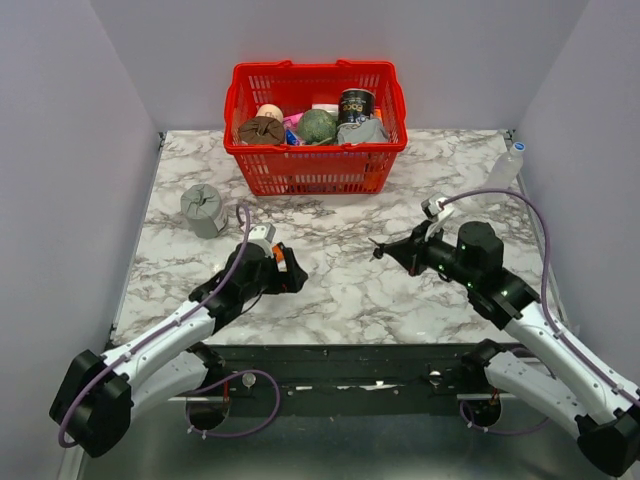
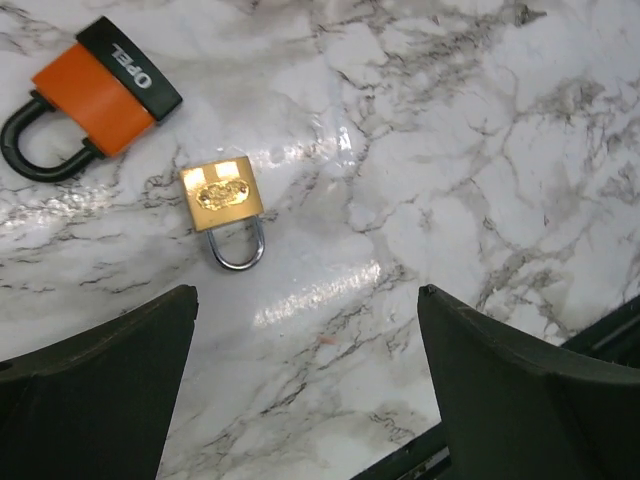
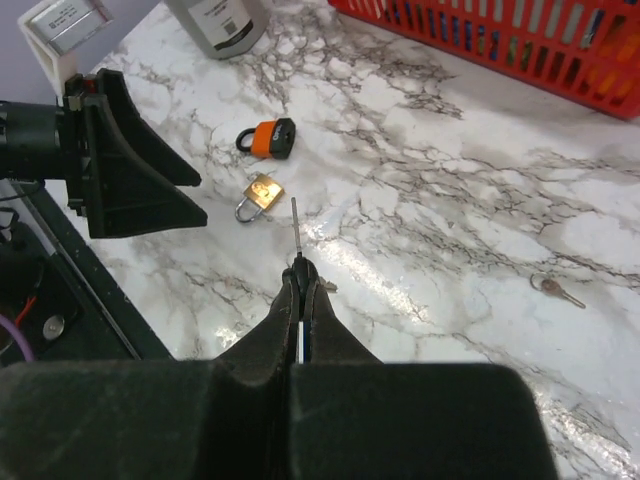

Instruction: Unlock with the key

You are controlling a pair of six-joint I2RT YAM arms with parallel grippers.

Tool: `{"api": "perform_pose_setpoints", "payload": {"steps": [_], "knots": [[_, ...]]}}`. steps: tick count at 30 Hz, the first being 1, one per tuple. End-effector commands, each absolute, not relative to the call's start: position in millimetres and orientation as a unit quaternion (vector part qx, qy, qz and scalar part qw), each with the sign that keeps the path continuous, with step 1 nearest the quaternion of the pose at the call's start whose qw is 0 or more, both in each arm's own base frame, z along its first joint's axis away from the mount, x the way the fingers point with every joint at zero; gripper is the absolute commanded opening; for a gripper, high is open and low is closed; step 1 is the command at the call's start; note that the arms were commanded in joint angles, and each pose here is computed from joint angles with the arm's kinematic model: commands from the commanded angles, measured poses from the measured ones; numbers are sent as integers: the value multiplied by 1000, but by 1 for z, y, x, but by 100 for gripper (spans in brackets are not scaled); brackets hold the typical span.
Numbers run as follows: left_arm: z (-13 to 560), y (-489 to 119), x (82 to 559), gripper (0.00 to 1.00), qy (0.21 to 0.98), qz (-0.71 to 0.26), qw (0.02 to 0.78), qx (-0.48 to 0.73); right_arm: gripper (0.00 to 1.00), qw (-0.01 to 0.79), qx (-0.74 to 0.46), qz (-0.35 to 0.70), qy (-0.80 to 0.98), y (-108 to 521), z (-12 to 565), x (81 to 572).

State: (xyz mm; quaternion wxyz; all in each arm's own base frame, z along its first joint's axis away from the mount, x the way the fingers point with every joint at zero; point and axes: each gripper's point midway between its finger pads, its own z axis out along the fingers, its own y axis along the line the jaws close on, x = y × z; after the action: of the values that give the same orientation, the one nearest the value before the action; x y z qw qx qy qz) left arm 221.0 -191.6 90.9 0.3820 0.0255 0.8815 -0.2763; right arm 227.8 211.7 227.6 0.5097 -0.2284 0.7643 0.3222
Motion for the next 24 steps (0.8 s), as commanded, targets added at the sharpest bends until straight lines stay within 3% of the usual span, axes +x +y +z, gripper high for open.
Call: {"api": "perform_pose_setpoints", "payload": {"steps": [1,8,24], "knots": [[107,-183,256,99,857,-255,441,-70,1,541,-194,300,761,197,231,233],[82,-171,263,99,855,-237,442,-133,1,551,-188,297,757,189,231,226],[43,-177,290,99,873,-198,426,-133,1,550,-194,305,753,189,229,219]]}}
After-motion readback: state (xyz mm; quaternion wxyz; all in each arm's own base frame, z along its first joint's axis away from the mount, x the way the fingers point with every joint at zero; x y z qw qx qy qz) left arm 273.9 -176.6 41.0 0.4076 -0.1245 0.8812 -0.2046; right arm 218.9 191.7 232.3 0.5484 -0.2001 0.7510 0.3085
